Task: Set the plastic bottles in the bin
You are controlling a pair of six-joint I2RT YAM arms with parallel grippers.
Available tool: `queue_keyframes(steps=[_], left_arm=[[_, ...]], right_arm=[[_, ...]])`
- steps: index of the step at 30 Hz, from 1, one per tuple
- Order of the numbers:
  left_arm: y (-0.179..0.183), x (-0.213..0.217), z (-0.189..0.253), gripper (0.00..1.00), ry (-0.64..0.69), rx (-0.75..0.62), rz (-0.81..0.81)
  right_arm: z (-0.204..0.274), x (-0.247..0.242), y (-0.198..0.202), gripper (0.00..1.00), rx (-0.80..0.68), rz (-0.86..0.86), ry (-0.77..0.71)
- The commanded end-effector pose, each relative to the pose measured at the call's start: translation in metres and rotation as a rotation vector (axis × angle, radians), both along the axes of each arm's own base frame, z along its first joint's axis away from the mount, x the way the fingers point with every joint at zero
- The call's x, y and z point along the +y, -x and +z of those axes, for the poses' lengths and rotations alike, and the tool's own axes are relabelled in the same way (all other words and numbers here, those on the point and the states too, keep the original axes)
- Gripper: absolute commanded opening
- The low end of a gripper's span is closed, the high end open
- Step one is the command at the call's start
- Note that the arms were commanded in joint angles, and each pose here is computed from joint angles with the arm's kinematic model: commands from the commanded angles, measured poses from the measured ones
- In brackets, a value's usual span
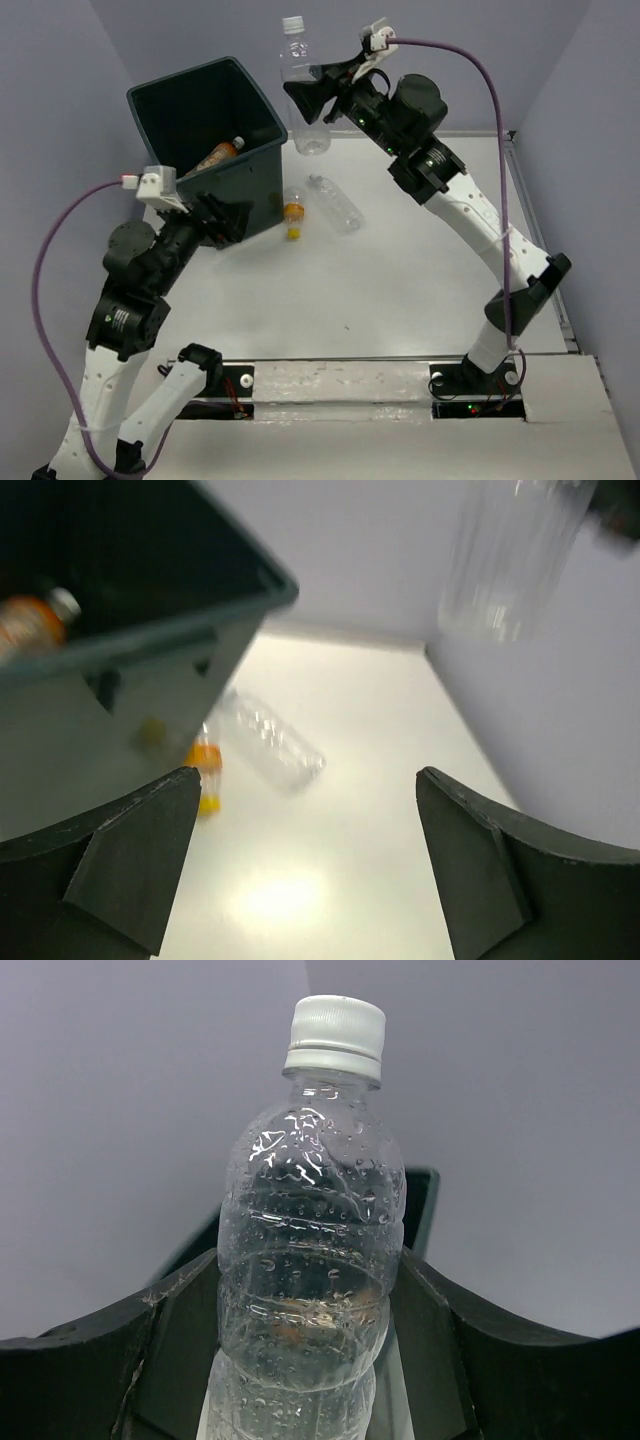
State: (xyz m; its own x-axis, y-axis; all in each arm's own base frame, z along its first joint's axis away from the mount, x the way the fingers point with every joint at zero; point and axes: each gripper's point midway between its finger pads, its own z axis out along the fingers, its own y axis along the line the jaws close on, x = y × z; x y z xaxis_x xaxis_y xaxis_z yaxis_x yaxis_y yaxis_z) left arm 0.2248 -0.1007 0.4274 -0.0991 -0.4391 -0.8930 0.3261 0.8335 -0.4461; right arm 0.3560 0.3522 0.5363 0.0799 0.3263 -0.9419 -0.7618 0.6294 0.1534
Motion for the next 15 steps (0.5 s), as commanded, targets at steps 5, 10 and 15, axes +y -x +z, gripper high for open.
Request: queue_keyframes(steps=[5, 10, 15], left_arm=[[0.023, -0.049, -0.122, 0.99, -0.037, 0.313, -0.300], [0.024, -0.047, -0.156, 0.99, -0.003, 0.392, -0.274], [0.023, -0.056, -0.183, 0.99, 0.030, 0.461, -0.300]], right_arm=[[0.056, 0.090, -0.019, 0.36, -0.242, 0.114, -0.101], [0.044, 0.118, -0.044, 0.34, -0.361, 0.083, -0.181], [-0.002, 0.153, -0.066, 0.80, -0.405, 0.045, -0.097]])
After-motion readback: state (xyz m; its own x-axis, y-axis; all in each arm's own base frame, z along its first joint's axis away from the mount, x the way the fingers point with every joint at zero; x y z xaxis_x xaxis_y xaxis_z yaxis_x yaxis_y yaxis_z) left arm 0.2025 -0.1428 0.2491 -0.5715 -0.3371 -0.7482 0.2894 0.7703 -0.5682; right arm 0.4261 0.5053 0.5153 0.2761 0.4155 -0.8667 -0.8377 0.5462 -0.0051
